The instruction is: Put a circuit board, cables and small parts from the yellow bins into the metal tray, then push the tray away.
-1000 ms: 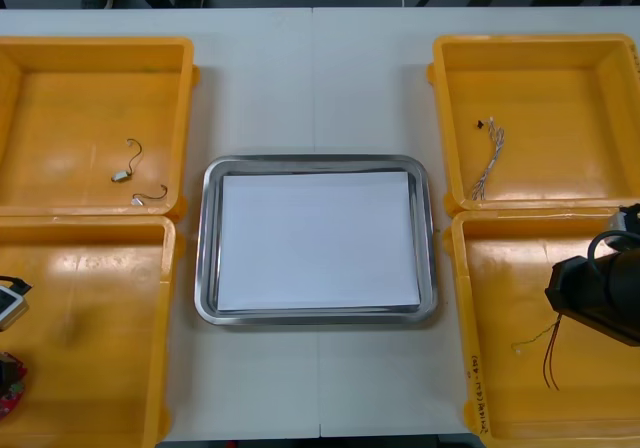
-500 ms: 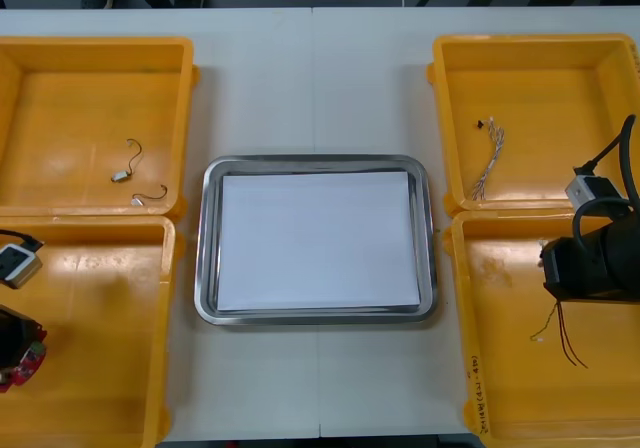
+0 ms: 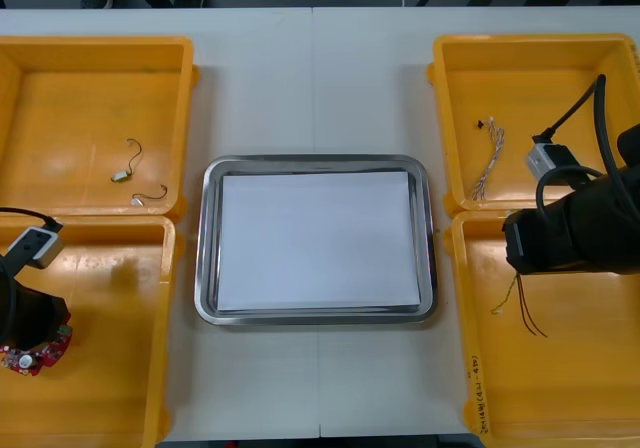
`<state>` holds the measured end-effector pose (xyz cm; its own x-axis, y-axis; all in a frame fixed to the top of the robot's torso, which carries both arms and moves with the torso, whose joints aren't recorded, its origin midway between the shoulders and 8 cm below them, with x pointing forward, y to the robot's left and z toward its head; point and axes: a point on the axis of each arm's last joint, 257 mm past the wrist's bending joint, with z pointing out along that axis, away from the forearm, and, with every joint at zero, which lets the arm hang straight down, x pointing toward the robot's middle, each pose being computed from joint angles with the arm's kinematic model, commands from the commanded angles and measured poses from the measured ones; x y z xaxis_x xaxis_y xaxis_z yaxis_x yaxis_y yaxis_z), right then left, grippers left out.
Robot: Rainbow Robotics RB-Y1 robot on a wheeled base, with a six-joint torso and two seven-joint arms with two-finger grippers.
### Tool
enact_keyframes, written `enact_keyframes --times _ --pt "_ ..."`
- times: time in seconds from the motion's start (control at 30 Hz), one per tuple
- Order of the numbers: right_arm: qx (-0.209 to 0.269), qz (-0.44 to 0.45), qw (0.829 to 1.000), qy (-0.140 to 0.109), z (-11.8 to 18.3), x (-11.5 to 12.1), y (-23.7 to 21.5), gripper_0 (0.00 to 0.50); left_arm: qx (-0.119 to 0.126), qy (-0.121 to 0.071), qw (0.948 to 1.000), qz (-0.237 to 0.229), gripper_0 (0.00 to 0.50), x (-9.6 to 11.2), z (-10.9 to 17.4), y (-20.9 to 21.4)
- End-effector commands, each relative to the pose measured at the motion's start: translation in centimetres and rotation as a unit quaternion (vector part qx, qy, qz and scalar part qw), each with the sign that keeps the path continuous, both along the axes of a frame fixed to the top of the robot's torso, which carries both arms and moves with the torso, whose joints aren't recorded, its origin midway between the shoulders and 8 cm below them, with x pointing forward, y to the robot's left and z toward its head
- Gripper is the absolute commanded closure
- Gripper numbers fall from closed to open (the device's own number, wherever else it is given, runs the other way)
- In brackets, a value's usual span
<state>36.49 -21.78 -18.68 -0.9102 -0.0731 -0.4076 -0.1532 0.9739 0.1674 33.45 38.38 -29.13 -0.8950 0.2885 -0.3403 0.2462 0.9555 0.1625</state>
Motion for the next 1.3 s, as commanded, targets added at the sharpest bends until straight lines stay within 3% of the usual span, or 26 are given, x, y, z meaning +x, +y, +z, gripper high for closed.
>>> enact_keyframes --times 0.03,0.47,0.67,0.7,0.83,0.9,1.3 --pt "0.004 0.044 0.999 -0.018 1.0 0.0 3.5 0.500 -0.002 -0.008 0.9999 -0.013 0.500 1.1 0.6 -1.1" --pt "0.008 0.039 0.999 -0.011 0.6 -0.2 4.5 0.500 -0.016 0.017 0.9997 -0.012 0.458 0.6 -1.9 -1.1" --pt "0.014 0.026 1.000 -0.008 0.8 -0.1 4.7 0.500 -0.019 0.016 0.9996 -0.013 0.451 0.6 -1.9 -1.2" --pt "0.014 0.026 1.000 -0.008 0.8 -0.1 4.7 0.500 -0.020 0.015 0.9996 -0.014 0.435 0.6 -1.9 -1.2" --pt "0.014 0.028 0.999 -0.009 1.0 -0.1 4.7 0.500 -0.021 0.015 0.9996 -0.015 0.132 0.6 -1.9 -1.3" --pt "0.015 0.030 0.999 -0.009 1.0 0.0 4.9 0.500 -0.021 0.012 0.9996 -0.016 0.009 0.8 -1.7 -1.4" --pt "0.009 0.029 1.000 0.002 0.7 0.5 4.3 0.500 -0.026 -0.033 0.9991 0.003 0.000 1.5 2.5 -0.7"
